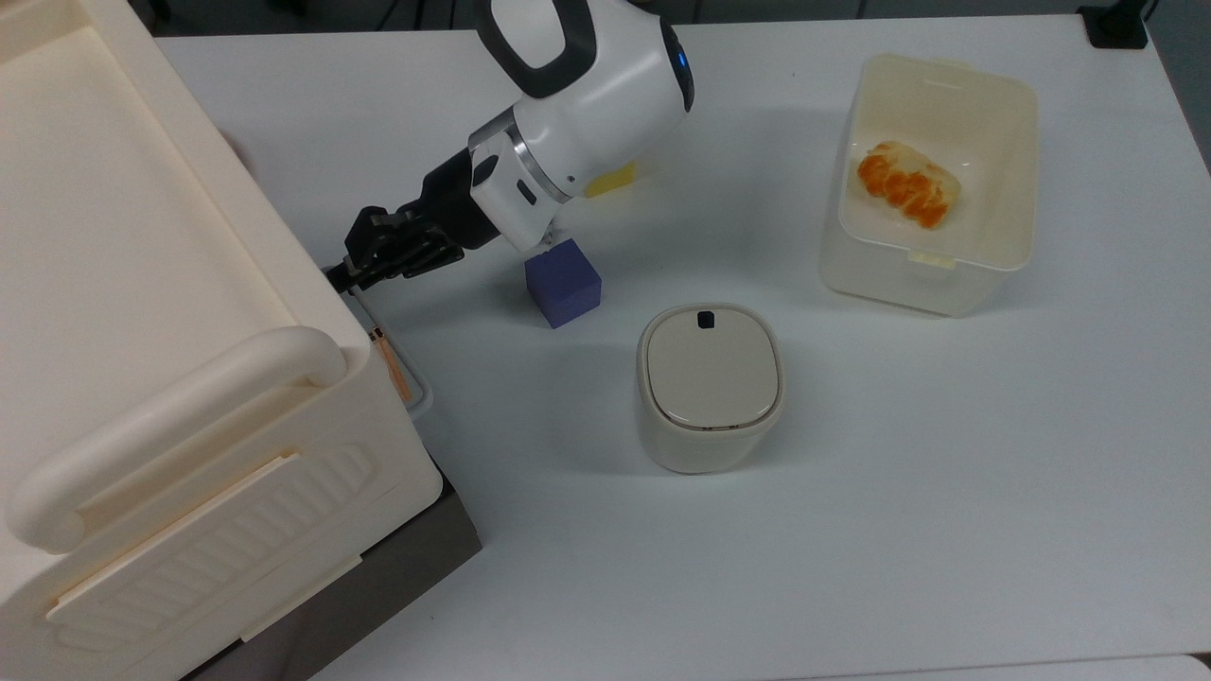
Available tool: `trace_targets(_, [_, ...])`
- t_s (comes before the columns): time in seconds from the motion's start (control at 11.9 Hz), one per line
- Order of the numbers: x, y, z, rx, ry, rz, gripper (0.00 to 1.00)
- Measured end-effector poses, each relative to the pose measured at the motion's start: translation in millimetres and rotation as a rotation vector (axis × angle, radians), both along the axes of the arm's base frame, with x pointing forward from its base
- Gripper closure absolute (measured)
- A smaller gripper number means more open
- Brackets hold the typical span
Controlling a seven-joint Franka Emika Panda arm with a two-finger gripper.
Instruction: Slide the drawer open
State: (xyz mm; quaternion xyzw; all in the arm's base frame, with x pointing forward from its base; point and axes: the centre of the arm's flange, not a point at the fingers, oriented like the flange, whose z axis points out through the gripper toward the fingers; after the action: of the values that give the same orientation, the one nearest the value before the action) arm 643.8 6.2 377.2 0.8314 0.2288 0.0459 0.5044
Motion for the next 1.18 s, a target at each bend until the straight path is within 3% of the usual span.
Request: trace_targets(1.18, [-3, 25, 0, 0.005, -0.011, 0.005, 0.82])
